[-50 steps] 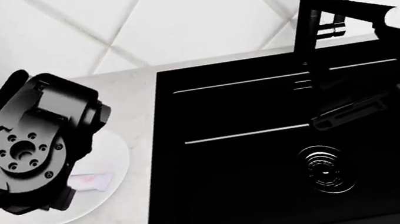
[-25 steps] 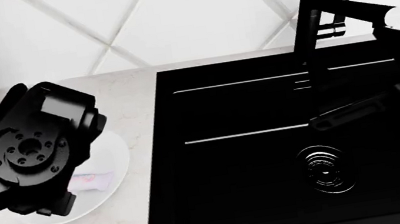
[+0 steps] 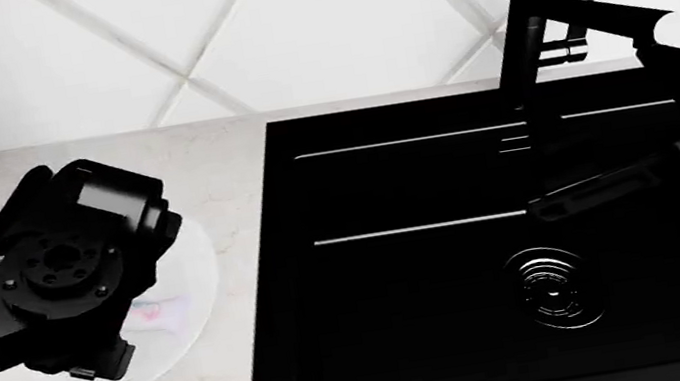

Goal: Move the dessert items from the plate to the tray.

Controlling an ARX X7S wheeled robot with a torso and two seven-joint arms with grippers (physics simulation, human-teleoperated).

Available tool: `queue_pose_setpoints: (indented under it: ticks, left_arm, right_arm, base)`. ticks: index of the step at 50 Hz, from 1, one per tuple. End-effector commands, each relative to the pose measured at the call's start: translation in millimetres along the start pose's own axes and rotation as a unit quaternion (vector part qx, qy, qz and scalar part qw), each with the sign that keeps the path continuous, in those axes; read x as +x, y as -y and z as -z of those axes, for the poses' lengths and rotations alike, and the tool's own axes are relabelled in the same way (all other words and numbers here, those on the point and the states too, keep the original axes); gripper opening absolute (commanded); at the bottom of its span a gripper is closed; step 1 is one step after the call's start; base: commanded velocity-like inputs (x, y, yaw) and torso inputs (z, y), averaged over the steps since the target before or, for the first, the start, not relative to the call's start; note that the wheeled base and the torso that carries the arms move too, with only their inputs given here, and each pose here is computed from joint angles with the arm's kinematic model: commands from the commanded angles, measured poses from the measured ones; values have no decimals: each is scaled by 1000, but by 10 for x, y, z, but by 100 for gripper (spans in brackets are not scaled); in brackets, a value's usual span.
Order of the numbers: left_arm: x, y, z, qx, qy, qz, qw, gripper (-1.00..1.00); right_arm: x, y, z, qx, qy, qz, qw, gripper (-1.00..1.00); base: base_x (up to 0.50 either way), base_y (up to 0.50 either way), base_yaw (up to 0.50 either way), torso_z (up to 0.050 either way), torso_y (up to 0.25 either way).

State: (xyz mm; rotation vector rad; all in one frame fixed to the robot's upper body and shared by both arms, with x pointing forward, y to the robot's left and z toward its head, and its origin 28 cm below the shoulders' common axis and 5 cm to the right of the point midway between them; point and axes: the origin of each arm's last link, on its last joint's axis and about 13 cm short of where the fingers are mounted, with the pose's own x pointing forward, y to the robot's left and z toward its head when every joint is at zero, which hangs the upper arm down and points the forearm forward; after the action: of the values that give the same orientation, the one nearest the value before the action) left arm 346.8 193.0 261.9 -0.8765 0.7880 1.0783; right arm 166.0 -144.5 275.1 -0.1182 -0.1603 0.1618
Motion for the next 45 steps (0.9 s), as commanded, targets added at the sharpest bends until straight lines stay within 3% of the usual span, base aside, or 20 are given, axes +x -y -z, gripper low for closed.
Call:
queue_pose_setpoints:
  ticks: [1,7,8,26,37,45]
  left_arm:
    - [90,19,56,8,-7,-4,1000,100]
    - [115,8,57,7,-6,-6,1000,100]
    - [114,7,58,7,-4,-4,1000,-100]
    - [-30,-3,21,5,6,27,1000,-100]
    - [-278,-67,-57,5,20,64,998,-100]
    - [-474,-207,-124,40,70,111,991,-100]
  right_arm:
    - [1,-5,18,1,-1,-1,1000,100]
    - [7,-5,34,2,-4,-2,1000,100]
    - [9,-4,33,2,-4,-2,1000,100]
    - [4,-1,38,3,-5,-1,1000,100]
    - [10,-5,23,2,-4,-2,1000,100]
    - [-12,-1,-24,1,4,-3,1000,100]
  base:
    - [0,0,0,0,0]
    - [0,0,0,0,0]
    - [0,0,0,0,0]
    - [0,0,0,0,0]
    - [0,0,0,0,0]
    - [0,0,0,0,0]
